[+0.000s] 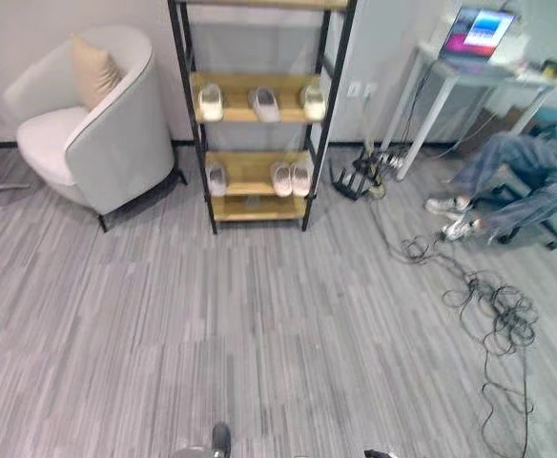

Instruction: Arrange the slippers neatly on the shoe rack.

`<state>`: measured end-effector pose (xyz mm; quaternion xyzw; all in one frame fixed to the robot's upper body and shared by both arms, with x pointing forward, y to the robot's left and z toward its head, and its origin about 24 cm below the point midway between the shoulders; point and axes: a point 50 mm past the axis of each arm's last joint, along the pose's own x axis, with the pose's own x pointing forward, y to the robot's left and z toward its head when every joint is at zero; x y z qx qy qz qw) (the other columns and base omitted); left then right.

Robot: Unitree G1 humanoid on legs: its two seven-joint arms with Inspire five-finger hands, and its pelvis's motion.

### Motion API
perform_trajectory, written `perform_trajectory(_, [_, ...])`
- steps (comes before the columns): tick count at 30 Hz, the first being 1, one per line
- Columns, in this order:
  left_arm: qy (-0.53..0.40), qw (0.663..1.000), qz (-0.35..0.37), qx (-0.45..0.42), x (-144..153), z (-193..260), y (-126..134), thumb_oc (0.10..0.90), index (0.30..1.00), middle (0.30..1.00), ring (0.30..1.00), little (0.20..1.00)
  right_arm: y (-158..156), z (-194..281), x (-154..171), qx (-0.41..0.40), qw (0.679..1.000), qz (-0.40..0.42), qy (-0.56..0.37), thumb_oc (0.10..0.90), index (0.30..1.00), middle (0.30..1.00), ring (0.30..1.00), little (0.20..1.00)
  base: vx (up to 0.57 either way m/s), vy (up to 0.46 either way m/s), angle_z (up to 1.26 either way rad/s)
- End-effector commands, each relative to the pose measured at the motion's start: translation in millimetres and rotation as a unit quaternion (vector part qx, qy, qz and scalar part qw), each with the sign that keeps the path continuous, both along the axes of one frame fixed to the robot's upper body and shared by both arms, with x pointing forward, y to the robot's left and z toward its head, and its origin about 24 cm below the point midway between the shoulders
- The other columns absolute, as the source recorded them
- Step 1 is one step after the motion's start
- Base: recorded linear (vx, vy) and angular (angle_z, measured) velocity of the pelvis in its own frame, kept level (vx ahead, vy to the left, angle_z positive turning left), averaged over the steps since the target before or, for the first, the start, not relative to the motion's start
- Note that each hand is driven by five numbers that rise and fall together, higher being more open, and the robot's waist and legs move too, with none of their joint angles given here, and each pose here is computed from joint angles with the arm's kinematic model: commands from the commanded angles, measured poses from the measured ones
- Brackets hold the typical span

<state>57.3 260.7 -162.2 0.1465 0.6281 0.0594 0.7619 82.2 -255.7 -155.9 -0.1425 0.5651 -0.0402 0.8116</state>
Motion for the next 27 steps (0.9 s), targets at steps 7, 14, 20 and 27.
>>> perform_trajectory(7, [-0.16,0.986,-0.046,-0.01,89.0,19.6,-18.3,0.8,0.9,0.9,0.9,0.9,-31.8,13.1,13.0,-0.034,0.998,-0.051,-0.035,0.8,0.9,0.9,0.9,0.9,0.57,-0.103,0.22])
perform_trajectory(14, [-0.08,0.994,-0.067,-0.027,43.6,1.0,-32.4,0.8,0.9,0.9,0.9,0.9,-54.5,15.8,-10.1,-0.056,0.99,-0.127,-0.012,0.8,0.9,0.9,0.9,0.9,0.44,-0.281,0.19])
perform_trajectory(20, [-0.089,0.995,-0.044,-0.011,44.7,2.8,-26.7,0.8,0.9,0.9,0.9,0.9,-53.0,22.8,17.2,-0.072,0.989,-0.115,-0.065,0.8,0.9,0.9,0.9,0.9,0.38,-0.377,0.02])
perform_trajectory(27, [-0.081,0.997,0.011,0.006,28.9,1.2,-18.2,0.8,0.9,0.9,0.9,0.9,-24.1,41.6,73.5,-0.057,0.983,0.012,-0.174,0.8,0.9,0.9,0.9,0.9,0.53,0.039,0.17])
